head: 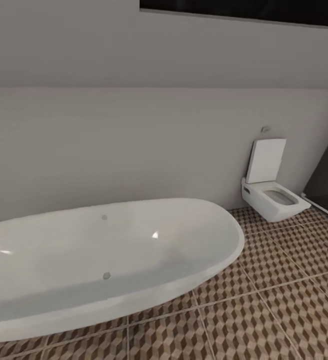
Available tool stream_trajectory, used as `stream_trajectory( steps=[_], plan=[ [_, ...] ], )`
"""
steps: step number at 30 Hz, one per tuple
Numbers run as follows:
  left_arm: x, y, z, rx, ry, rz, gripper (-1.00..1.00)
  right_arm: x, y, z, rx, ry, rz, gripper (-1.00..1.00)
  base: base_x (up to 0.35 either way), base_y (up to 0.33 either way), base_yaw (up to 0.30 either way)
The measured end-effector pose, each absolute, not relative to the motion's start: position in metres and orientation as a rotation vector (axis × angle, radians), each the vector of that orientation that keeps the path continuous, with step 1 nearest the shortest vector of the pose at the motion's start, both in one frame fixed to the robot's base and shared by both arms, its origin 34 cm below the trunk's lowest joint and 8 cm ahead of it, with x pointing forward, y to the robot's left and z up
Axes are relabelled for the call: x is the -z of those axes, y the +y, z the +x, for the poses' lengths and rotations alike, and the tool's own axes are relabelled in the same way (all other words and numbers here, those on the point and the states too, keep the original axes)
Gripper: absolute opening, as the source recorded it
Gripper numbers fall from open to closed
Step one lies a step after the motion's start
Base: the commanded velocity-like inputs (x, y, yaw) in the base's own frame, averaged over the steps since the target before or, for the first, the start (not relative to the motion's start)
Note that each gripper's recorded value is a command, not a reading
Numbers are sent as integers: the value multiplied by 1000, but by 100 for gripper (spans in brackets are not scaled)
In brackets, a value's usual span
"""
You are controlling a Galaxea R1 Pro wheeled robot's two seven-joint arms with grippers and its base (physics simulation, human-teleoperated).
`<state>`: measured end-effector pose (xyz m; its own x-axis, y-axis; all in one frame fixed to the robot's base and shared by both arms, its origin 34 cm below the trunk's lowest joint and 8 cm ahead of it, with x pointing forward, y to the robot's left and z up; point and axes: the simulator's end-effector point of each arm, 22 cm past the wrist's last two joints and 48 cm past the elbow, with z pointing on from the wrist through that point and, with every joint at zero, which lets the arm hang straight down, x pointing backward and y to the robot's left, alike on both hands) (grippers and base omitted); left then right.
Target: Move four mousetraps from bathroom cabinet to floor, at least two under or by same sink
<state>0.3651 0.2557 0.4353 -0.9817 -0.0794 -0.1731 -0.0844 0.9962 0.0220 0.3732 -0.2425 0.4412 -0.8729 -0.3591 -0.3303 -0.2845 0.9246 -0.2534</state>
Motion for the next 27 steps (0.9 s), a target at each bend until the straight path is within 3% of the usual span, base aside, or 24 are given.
stream_trajectory(
  steps=[27],
  plan=[
    [-434,256,362,-46,2972,-120,100,-441,-242,372,277,2709,-472,100,0,0,-282]
  ],
)
